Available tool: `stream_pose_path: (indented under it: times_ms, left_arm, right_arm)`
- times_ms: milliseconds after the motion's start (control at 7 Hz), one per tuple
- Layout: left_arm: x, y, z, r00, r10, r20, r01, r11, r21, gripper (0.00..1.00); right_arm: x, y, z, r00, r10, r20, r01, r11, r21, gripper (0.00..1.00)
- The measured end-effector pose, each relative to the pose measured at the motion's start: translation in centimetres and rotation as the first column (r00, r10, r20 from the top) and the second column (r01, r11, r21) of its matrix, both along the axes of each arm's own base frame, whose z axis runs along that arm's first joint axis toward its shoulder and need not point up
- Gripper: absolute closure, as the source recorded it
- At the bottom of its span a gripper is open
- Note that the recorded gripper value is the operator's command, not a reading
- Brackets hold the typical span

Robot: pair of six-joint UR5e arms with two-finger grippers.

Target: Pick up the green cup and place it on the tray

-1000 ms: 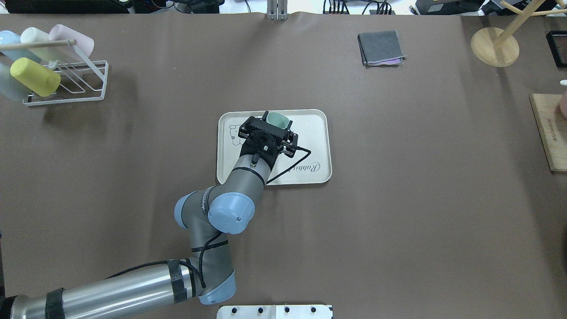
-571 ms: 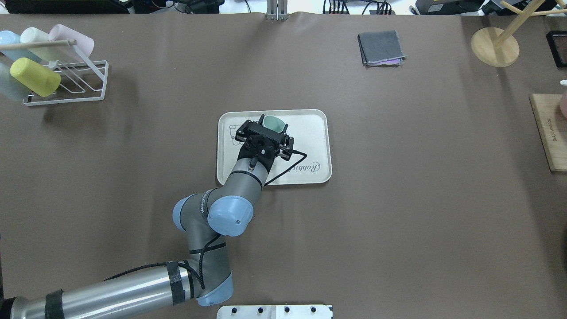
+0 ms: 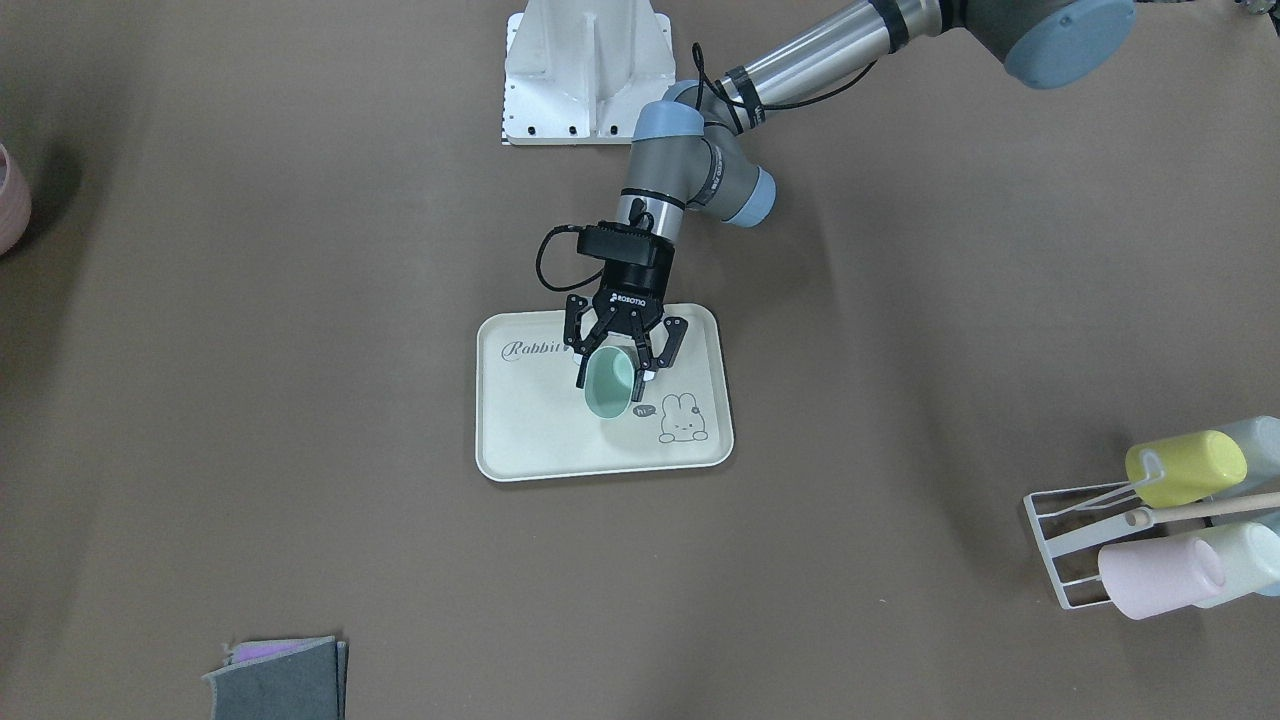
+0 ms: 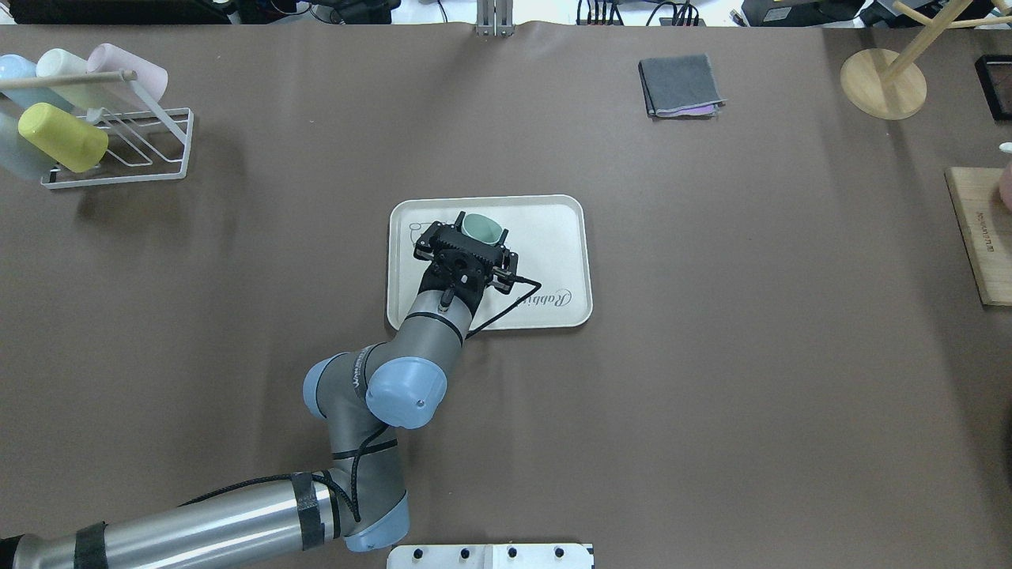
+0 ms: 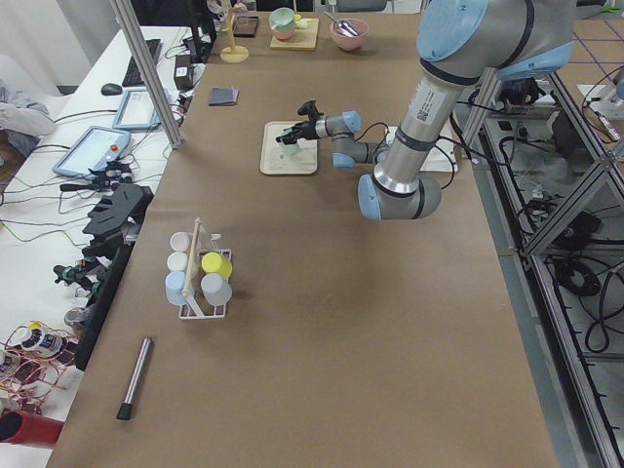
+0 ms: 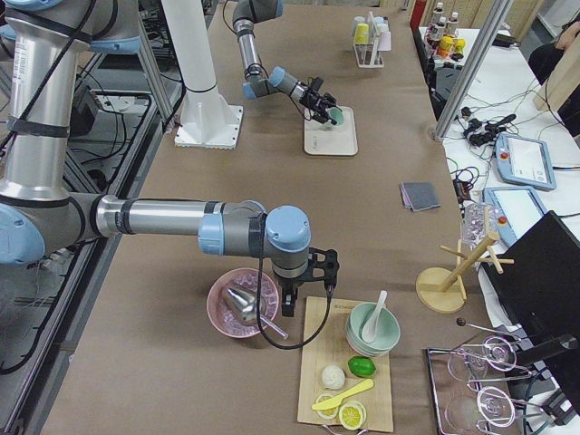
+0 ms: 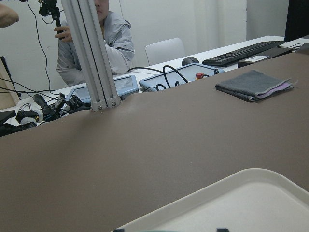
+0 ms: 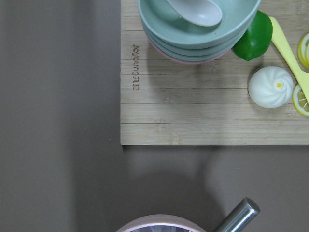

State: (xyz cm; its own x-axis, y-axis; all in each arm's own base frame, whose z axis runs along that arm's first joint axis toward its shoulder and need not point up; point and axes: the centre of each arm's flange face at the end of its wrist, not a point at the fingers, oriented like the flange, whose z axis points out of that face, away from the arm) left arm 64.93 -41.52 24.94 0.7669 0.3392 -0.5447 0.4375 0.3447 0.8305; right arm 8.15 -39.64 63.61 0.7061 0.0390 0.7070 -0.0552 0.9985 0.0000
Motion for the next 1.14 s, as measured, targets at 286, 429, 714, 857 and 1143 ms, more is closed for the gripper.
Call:
stream_pose_path:
  times_ms: [286, 429, 714, 857, 1143]
  left_arm:
    - [-0.1, 0.0, 0.0, 1.0, 0.0, 0.0, 0.0, 1.0, 0.001, 0.28]
    - [-0.1, 0.0, -0.1, 1.0, 0.0, -0.002, 0.0, 1.0, 0.001, 0.28]
    - [-0.2, 0.1, -0.6, 1.0, 0.0, -0.008, 0.0, 1.0, 0.004, 0.28]
    - [-0.2, 0.1, -0.8, 1.0, 0.0, -0.011, 0.0, 1.0, 0.005, 0.28]
    - [-0.3, 0.1, -1.1, 1.0, 0.001, -0.013, 0.0, 1.0, 0.008, 0.28]
  right_arm:
    - [0.0, 0.0, 0.0, 1.0, 0.0, 0.0, 0.0, 1.0, 0.0, 0.0]
    - [0.0, 0.0, 0.0, 1.0, 0.0, 0.0, 0.0, 1.0, 0.0, 0.0]
    - [0.0, 0.0, 0.0, 1.0, 0.0, 0.0, 0.0, 1.0, 0.0, 0.0]
    - [0.0, 0.0, 0.0, 1.0, 0.0, 0.0, 0.0, 1.0, 0.0, 0.0]
    - [0.0, 0.1, 0.0, 1.0, 0.001, 0.001, -0.001, 1.0, 0.0, 0.0]
